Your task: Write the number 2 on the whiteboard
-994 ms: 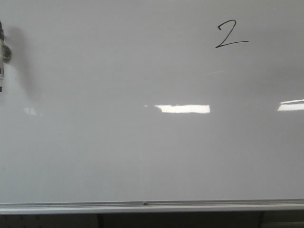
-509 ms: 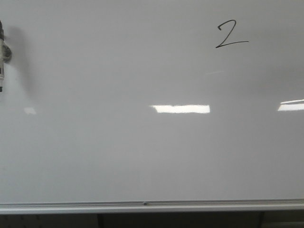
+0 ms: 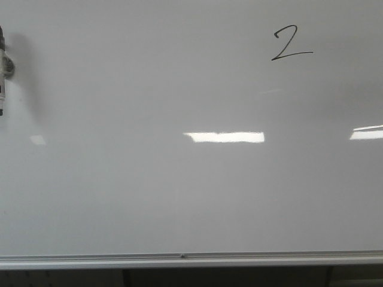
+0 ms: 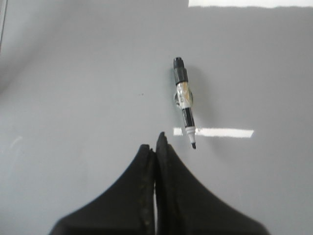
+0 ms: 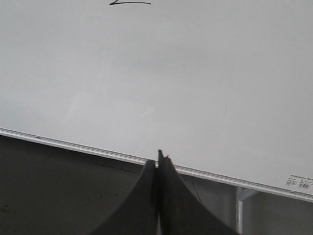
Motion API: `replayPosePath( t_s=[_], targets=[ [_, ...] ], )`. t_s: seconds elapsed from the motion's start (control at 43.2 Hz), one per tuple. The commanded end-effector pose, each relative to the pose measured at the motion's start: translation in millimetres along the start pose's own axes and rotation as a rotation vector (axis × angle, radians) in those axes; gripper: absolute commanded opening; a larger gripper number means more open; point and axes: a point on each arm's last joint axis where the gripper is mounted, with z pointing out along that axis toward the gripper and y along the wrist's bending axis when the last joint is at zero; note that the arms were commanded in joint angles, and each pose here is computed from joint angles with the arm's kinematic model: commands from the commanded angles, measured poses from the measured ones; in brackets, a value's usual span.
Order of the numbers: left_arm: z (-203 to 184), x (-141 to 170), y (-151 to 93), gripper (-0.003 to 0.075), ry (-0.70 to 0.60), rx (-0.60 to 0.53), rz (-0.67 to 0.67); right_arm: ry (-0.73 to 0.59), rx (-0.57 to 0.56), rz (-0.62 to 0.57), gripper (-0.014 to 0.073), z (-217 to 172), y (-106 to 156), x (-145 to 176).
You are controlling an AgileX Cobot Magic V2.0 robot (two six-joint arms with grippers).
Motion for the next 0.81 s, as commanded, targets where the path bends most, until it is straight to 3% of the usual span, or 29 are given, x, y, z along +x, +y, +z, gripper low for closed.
replayPosePath(
  t_s=[0.0,0.786],
  targets=[
    [-1.9,-0.9,-0.1,-0.002,-0.112,0.005,-0.004,-0.089,0.016,-0.005,-0.0067,-4.9,-1.5,-11.5],
    [-1.8,-0.7,-0.6,-0.002,-0.109,0.013,-0.006,-0.089,0.016,-0.005,-0.0067,-4.9,-1.5,-11.5]
  ],
)
